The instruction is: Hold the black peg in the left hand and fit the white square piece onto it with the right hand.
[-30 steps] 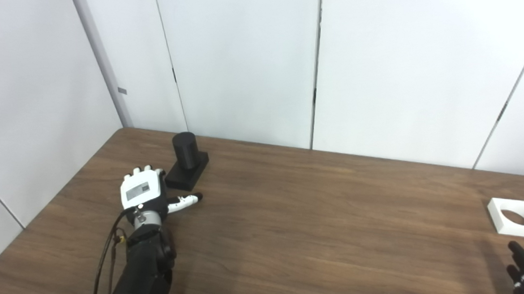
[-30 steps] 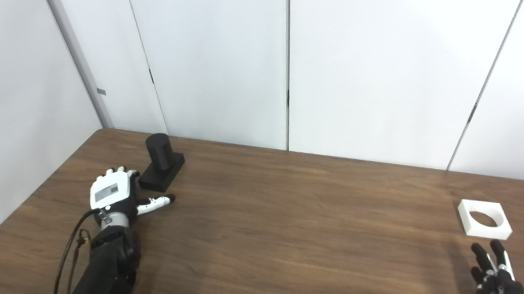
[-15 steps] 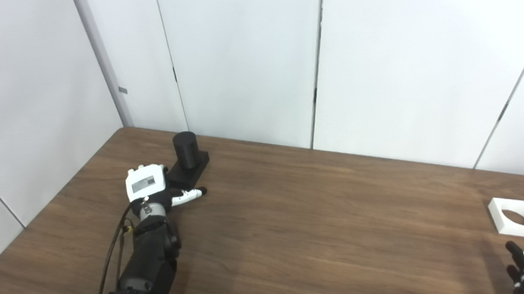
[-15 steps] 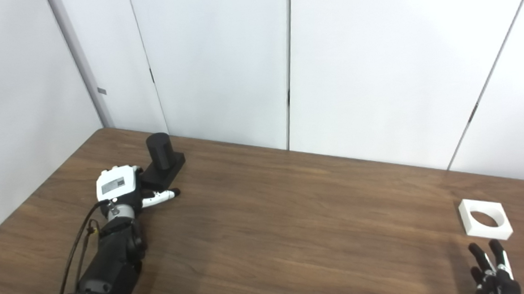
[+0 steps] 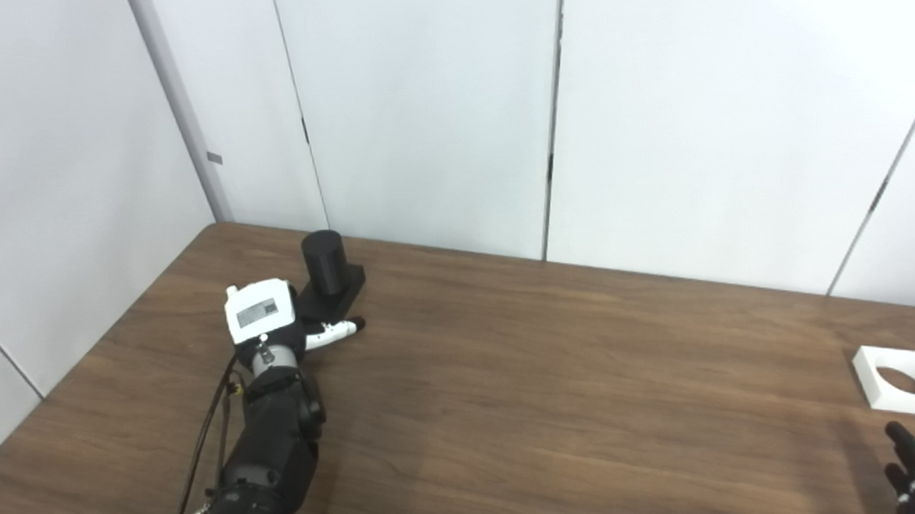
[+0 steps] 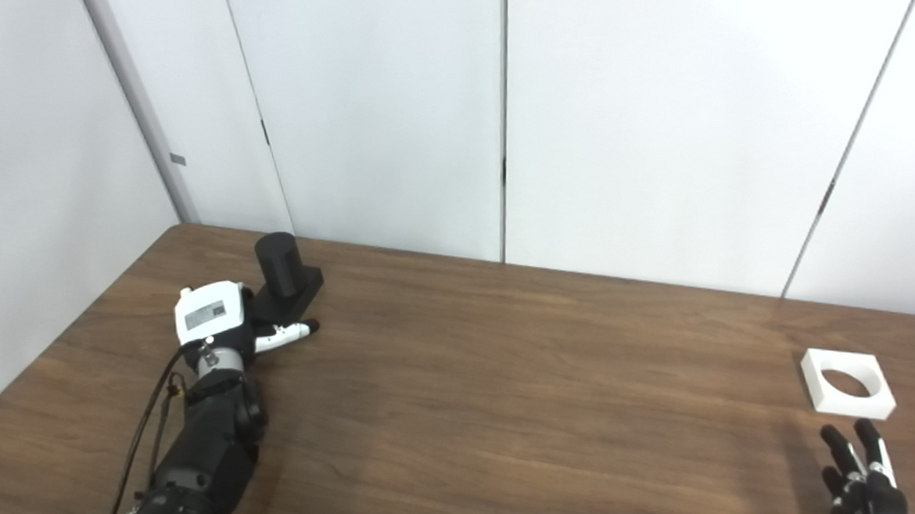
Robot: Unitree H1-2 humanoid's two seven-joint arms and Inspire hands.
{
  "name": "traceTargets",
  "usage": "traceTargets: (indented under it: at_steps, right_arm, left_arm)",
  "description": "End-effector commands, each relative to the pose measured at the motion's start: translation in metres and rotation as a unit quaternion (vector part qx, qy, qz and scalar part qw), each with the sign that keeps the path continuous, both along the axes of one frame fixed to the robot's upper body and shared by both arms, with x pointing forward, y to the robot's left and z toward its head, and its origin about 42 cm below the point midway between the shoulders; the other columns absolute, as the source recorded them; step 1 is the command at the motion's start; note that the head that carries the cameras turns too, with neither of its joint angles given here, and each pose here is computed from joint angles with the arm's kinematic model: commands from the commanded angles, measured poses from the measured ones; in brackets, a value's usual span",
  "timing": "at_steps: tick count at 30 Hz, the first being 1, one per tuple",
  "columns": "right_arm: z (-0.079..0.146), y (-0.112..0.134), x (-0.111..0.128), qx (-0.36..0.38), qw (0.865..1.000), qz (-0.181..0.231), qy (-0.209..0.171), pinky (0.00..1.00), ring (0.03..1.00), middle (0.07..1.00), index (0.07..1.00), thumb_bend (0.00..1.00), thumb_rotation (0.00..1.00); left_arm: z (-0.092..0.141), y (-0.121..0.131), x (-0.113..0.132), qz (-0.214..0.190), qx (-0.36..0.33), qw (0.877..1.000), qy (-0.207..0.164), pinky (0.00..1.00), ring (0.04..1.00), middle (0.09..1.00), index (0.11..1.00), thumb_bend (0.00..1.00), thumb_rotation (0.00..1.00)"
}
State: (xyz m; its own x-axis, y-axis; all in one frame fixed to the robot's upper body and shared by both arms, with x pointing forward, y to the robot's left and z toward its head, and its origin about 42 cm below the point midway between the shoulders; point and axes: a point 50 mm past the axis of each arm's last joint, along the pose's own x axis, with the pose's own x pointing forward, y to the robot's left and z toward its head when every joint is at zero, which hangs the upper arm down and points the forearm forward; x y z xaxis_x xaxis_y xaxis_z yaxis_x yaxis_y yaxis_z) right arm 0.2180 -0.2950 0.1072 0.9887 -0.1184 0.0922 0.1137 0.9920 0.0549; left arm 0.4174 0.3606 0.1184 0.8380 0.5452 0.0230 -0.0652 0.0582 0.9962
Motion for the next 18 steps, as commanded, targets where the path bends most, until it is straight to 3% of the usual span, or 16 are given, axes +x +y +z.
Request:
traceTargets:
  at_steps: [1, 6, 13, 16, 18]
  right_arm:
    - [-0.0160, 0.0101, -0.0150, 0.023, 0.999, -0.007, 0.025, 1.00, 1.000, 0.938, 1.000, 0.63, 0.98]
    - [-0.0155, 0.0104, -0.0156, 0.024, 0.999, -0.008, 0.026, 1.00, 1.000, 0.943, 1.000, 0.63, 0.98]
    - [-0.0146, 0.0112, -0.0140, 0.022, 0.999, -0.008, 0.024, 1.00, 1.000, 0.939, 1.000, 0.61, 0.99]
    - [-0.0136, 0.0119, -0.0136, 0.025, 0.999, -0.008, 0.023, 1.00, 1.000, 0.940, 1.000, 0.59, 0.99]
    - [-0.0126, 0.0127, -0.0136, 0.025, 0.999, -0.008, 0.024, 1.00, 1.000, 0.938, 1.000, 0.59, 1.00]
  left_arm:
    - [0.0292, 0.0019, 0.0176, -0.003, 0.022, 0.999, -0.044, 1.00, 0.919, 0.870, 0.769, 0.85, 0.70]
    - [0.0271, 0.0022, 0.0163, -0.008, 0.028, 0.998, -0.052, 1.00, 0.894, 0.846, 0.724, 0.76, 0.61]
    - [0.0267, 0.0056, 0.0124, -0.011, 0.024, 0.998, -0.063, 0.99, 0.871, 0.817, 0.689, 0.62, 0.37]
    - [0.0269, 0.0075, 0.0104, -0.010, 0.019, 0.997, -0.070, 0.96, 0.868, 0.811, 0.622, 0.61, 0.21]
    - [0.0270, 0.0083, 0.0095, -0.009, 0.018, 0.997, -0.074, 0.95, 0.861, 0.800, 0.527, 0.54, 0.11]
